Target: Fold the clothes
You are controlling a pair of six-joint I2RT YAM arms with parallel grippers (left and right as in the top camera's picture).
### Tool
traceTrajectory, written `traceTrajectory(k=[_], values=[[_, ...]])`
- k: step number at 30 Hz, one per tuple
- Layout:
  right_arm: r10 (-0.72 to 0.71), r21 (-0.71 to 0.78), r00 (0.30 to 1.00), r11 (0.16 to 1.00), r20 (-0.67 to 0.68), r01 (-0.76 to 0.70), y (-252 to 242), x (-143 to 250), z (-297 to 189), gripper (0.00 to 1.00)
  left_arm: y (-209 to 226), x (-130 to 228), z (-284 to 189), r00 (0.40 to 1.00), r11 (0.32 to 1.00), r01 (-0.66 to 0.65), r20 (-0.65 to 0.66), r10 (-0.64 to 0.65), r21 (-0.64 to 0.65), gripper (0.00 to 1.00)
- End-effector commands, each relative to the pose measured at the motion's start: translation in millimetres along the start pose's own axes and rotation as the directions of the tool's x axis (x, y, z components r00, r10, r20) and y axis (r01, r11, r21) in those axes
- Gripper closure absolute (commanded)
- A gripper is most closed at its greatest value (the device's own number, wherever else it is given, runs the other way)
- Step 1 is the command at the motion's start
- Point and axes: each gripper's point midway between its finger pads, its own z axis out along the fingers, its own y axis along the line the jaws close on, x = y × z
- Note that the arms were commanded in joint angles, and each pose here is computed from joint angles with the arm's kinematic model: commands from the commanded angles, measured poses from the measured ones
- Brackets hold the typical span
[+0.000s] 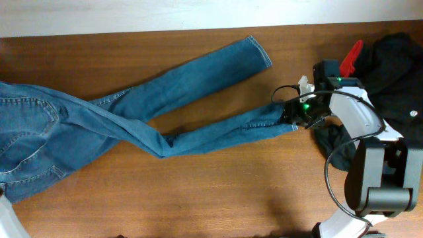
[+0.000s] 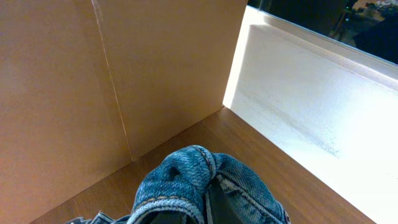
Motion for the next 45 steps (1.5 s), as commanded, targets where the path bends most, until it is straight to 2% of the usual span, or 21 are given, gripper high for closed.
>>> traceTrajectory(k=[1,7,15,20,24,25,28,29,33,35,37,39,41,45], values=[[0.006,-0.022,1.0,1.0,-0.018,-0.006,1,3,13,0.41,1,-18,-13,0.998,1.0,0.009,0.061,-0.01,0.011,1.0],[0.03,0.052,0.999,0.998,0.025,-0.031,-14,-9,17,0.41,-3,-17,-13,0.998,0.999,0.007,0.055,-0.009,0.035,1.0],[0.026,0.055,0.998,0.998,0.061,-0.03,-14,-18,17,0.41,-4,-16,-12,0.999,0.999,0.007,0.052,-0.009,0.039,1.0],[0.032,0.016,0.999,0.999,0.0,-0.032,0,-3,21,0.51,-4,-16,-12,0.999,0.999,0.007,0.052,-0.009,0.039,1.0],[0.049,0.024,0.998,0.999,-0.024,-0.049,6,6,29,0.55,-4,-16,-12,0.999,0.999,0.006,0.052,-0.009,0.039,1.0],[0.05,0.025,0.998,0.998,-0.03,-0.05,7,7,31,0.58,-4,-16,-12,0.999,0.999,0.006,0.052,-0.009,0.039,1.0],[0.047,0.025,0.998,0.999,-0.033,-0.046,7,7,34,0.89,-4,-16,-12,0.999,0.999,0.006,0.052,-0.009,0.039,1.0],[0.044,0.023,0.999,0.999,-0.012,-0.044,8,1,29,0.96,-4,-16,-12,0.999,0.999,0.007,0.052,-0.009,0.039,1.0],[0.044,0.015,0.994,0.999,0.099,-0.046,9,-31,-17,0.96,-4,-17,-12,0.999,0.999,0.007,0.052,-0.009,0.039,1.0],[0.043,0.013,0.984,0.999,0.175,-0.046,10,-50,-56,0.96,-4,-17,-12,0.999,0.999,0.007,0.053,-0.009,0.039,1.0],[0.049,0.014,0.956,0.998,0.288,-0.056,9,-71,-120,0.96,-4,-17,-12,0.999,0.999,0.007,0.053,-0.009,0.039,1.0],[0.06,0.016,0.942,0.998,0.332,-0.069,8,-77,-151,0.96,-4,-17,-12,0.999,0.999,0.007,0.053,-0.009,0.039,1.0],[0.074,0.018,0.939,0.996,0.335,-0.084,6,-75,-166,0.96,-4,-17,-12,0.999,0.999,0.007,0.053,-0.009,0.039,1.0],[0.073,0.024,0.954,0.996,0.289,-0.084,4,-67,-157,0.96,-4,-17,-12,0.999,0.999,0.007,0.053,-0.009,0.039,1.0]])
